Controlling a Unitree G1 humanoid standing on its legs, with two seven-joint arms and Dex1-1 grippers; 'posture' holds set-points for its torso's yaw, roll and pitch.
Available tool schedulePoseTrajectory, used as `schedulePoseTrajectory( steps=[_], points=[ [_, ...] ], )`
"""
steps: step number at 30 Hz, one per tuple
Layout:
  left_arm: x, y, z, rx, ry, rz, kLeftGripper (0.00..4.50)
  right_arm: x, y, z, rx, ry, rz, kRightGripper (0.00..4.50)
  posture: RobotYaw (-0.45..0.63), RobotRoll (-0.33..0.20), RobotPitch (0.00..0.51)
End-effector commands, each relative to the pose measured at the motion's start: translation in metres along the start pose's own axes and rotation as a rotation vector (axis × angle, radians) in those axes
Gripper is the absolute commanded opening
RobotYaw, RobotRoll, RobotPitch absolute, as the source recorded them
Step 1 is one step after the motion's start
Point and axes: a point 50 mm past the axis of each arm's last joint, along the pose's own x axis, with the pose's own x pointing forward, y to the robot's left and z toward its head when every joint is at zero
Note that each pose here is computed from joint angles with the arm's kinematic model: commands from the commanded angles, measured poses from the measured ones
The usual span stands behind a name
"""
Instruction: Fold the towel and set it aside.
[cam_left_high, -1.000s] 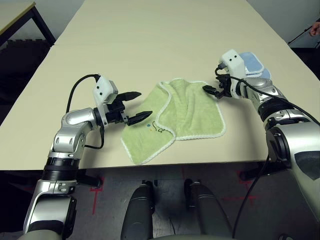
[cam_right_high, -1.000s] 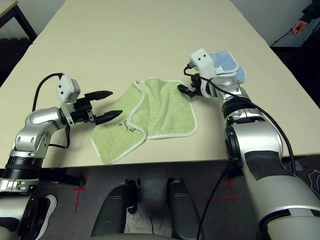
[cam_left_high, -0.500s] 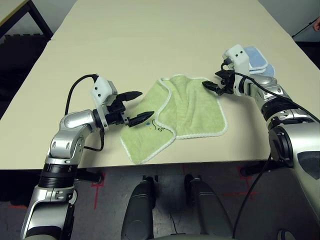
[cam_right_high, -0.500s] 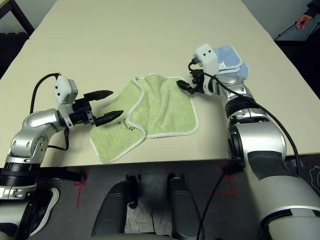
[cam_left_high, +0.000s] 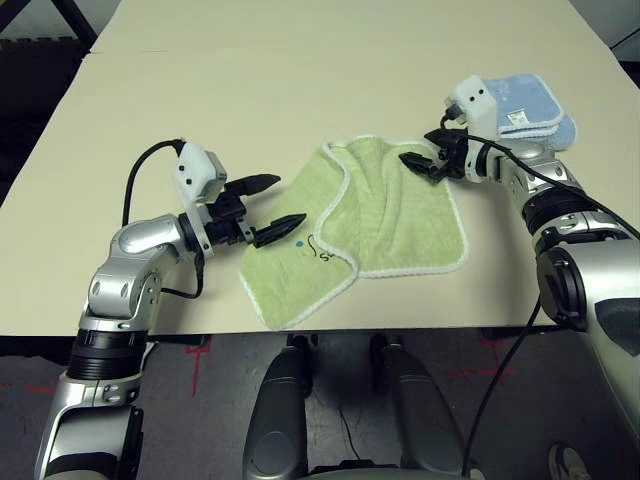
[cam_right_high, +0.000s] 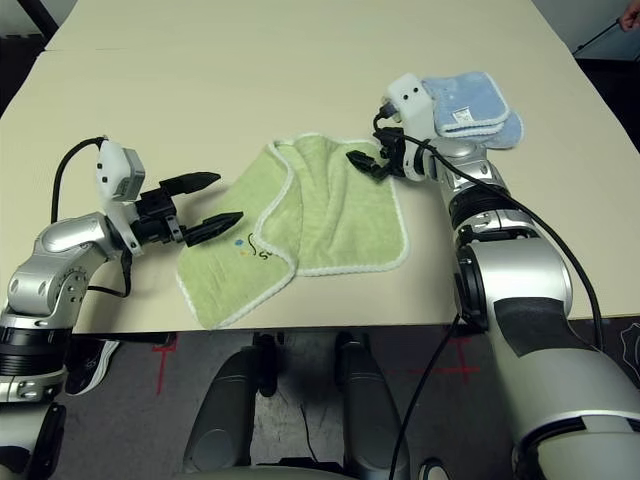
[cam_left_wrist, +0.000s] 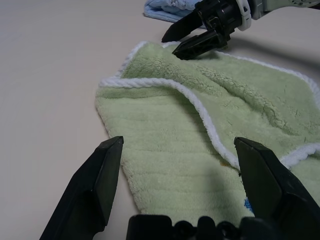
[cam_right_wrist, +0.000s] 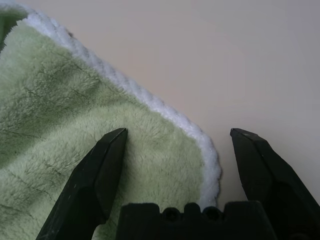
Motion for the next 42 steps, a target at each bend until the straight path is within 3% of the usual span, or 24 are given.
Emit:
schedulePoseTrajectory(
  steps=[1, 9, 10, 13, 23, 28, 33, 42],
  points=[
    [-0.003, -0.003, 0.001, -0.001, 0.004, -0.004, 4.50, 0.000, 0.002, -0.019, 0.045, 0.073, 0.002, 4.46, 0.10, 0.000, 0.349],
    [-0.003, -0.003, 0.003, 0.006, 0.002, -0.004, 4.50, -0.011, -0.010, -0.015, 0.001, 0.095, -0.023, 4.46, 0.10, 0.000, 0.340],
    [-0.003, -0.003, 0.003, 0.007, 0.001, -0.004, 4.50, -0.012, -0.010, -0.015, -0.024, 0.108, -0.021, 4.30, 0.10, 0.000, 0.339],
    [-0.002, -0.002, 0.004, 0.010, -0.001, -0.005, 4.50, -0.011, -0.008, -0.016, -0.055, 0.128, -0.007, 3.52, 0.10, 0.000, 0.335],
    [-0.001, 0.001, 0.006, 0.022, 0.000, -0.005, 4.50, -0.021, -0.014, -0.018, -0.046, 0.139, 0.044, 0.03, 0.09, 0.000, 0.312],
    [0.002, 0.003, 0.006, 0.025, -0.006, -0.006, 4.50, -0.027, -0.019, -0.005, -0.009, 0.001, 0.037, 0.03, 0.07, 0.000, 0.300],
    [0.006, 0.004, 0.007, 0.027, -0.017, -0.013, 4.50, -0.035, -0.021, 0.018, 0.025, -0.286, 0.046, 0.03, 0.05, 0.000, 0.291],
    [0.013, 0.004, 0.009, 0.025, -0.029, -0.035, 4.50, -0.042, -0.001, 0.046, -0.139, -0.603, 0.110, 0.03, 0.03, 0.000, 0.282]
  ],
)
